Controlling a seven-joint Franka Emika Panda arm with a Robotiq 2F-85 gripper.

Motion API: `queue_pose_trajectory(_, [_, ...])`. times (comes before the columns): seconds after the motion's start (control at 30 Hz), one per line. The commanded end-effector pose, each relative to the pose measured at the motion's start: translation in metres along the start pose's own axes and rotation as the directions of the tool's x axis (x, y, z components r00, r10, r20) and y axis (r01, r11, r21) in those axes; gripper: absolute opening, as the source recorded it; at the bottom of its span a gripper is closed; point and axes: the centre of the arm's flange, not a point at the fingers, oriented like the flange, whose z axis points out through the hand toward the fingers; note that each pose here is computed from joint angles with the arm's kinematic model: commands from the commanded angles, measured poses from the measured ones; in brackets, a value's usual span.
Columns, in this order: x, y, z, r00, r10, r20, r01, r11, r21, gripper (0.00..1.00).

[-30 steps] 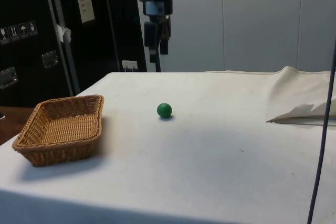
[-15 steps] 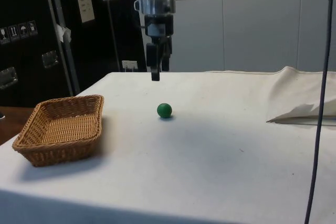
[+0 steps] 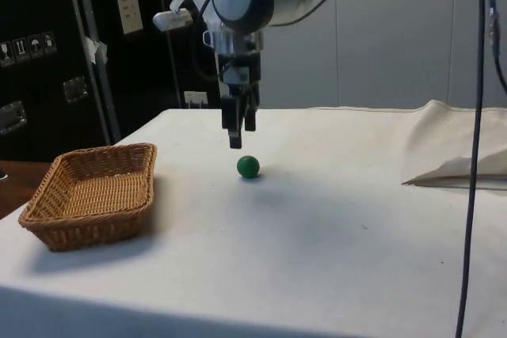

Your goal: Pick up the ball and place it into the basket.

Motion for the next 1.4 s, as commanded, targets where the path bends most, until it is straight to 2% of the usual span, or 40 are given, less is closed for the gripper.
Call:
queue_pose_trajectory(0.0, [0.000, 0.000, 0.004, 1.0000, -0.002, 0.002, 0.002, 1.0000, -0.001, 1.00])
queue_pose_trajectory(0.03, [0.001, -0.002, 0.006, 1.0000, -0.003, -0.009, 0.003, 1.0000, 0.008, 1.00])
queue_pose_trajectory(0.27, [0.003, -0.003, 0.032, 1.0000, -0.009, -0.002, 0.009, 1.0000, -0.004, 1.00])
queue_pose_trajectory(0.3, [0.002, -0.001, 0.031, 0.9999, -0.006, 0.013, 0.006, 0.9999, -0.015, 1.00])
queue_pose_trajectory(0.33, [0.003, -0.003, 0.035, 1.0000, -0.008, -0.002, 0.008, 1.0000, -0.006, 1.00])
queue_pose_trajectory(0.4, [0.003, -0.004, 0.045, 1.0000, -0.008, 0.002, 0.008, 0.9999, -0.008, 1.00])
queue_pose_trajectory(0.67, [0.003, -0.002, 0.053, 0.9998, -0.009, 0.016, 0.009, 0.9996, -0.027, 1.00])
queue_pose_trajectory(0.73, [0.002, -0.002, 0.052, 0.9999, -0.009, 0.013, 0.009, 0.9997, -0.023, 0.98])
queue_pose_trajectory(0.8, [0.002, -0.002, 0.052, 0.9999, -0.009, 0.014, 0.010, 0.9997, -0.023, 0.83])
queue_pose_trajectory(0.87, [0.002, -0.002, 0.052, 0.9998, -0.009, 0.015, 0.010, 0.9997, -0.024, 0.62])
queue_pose_trajectory(0.9, [0.002, -0.002, 0.052, 0.9998, -0.008, 0.016, 0.009, 0.9997, -0.025, 0.43])
queue_pose_trajectory(1.0, [0.002, -0.002, 0.053, 0.9998, -0.009, 0.017, 0.009, 0.9996, -0.026, 0.14])
queue_pose_trajectory(1.03, [0.002, -0.002, 0.052, 0.9998, -0.008, 0.015, 0.009, 0.9996, -0.025, 0.14])
queue_pose_trajectory(1.07, [0.002, -0.002, 0.052, 0.9999, -0.007, 0.015, 0.008, 0.9997, -0.025, 0.00])
queue_pose_trajectory(1.37, [0.003, -0.002, 0.048, 0.9999, -0.008, 0.015, 0.009, 0.9995, -0.030, 0.00])
